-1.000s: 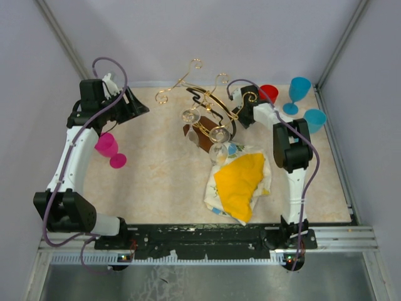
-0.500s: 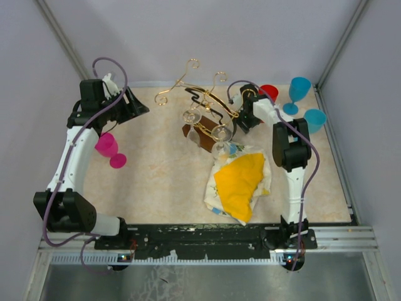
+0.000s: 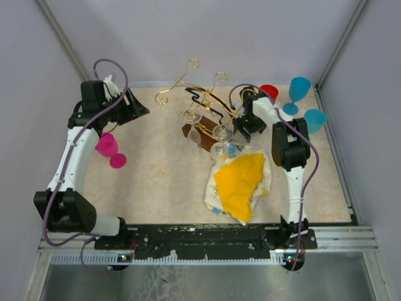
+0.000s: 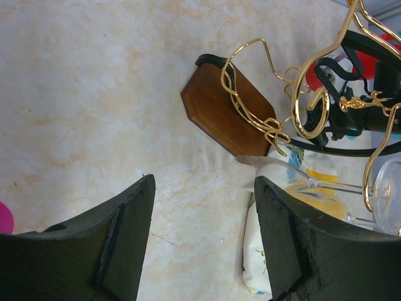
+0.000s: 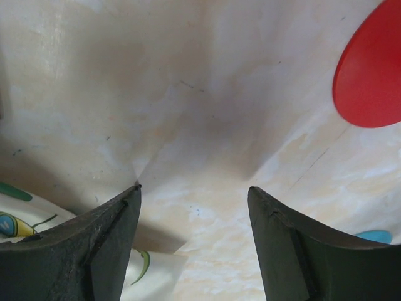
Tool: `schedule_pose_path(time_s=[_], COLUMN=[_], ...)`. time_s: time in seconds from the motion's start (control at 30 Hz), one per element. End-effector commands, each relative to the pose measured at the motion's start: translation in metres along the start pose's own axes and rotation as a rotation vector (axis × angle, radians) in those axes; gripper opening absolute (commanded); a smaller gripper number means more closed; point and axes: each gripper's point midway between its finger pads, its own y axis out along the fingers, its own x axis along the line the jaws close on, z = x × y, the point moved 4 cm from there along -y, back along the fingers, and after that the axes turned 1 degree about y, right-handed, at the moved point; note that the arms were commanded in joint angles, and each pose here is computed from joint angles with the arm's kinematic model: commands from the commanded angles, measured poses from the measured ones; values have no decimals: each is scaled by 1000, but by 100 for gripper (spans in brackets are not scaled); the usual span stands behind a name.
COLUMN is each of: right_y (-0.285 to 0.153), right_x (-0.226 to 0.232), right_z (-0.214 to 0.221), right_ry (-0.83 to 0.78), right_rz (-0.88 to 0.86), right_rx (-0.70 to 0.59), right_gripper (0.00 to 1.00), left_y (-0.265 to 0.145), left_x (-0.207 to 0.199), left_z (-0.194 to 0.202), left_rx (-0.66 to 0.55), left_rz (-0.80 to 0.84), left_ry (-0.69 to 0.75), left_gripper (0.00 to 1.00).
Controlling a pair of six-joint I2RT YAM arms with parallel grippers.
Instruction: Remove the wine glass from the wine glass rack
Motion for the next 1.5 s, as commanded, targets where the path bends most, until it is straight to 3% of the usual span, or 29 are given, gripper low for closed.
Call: schedule_pose_path(time_s=[0.0, 0.37, 0.73, 1.47], right_y=[-5, -17, -42, -41], right_x=[7, 9, 11, 22], right_z=[5, 22, 36, 70], right_ry=[12, 54, 74, 130], right_rz=[-18, 5, 15, 0], right_rx=[55, 118, 96, 167], right_gripper=[70, 71, 76, 82], left_y=[-6, -7, -11, -13], left_x=[-5, -5, -7, -8], left_z=[-4, -2, 1, 5], left_rx=[-30, -29, -25, -14], left_rz=[23, 25, 31, 39], left_ry=[16, 16, 11, 3], left_gripper=[71, 71, 71, 71])
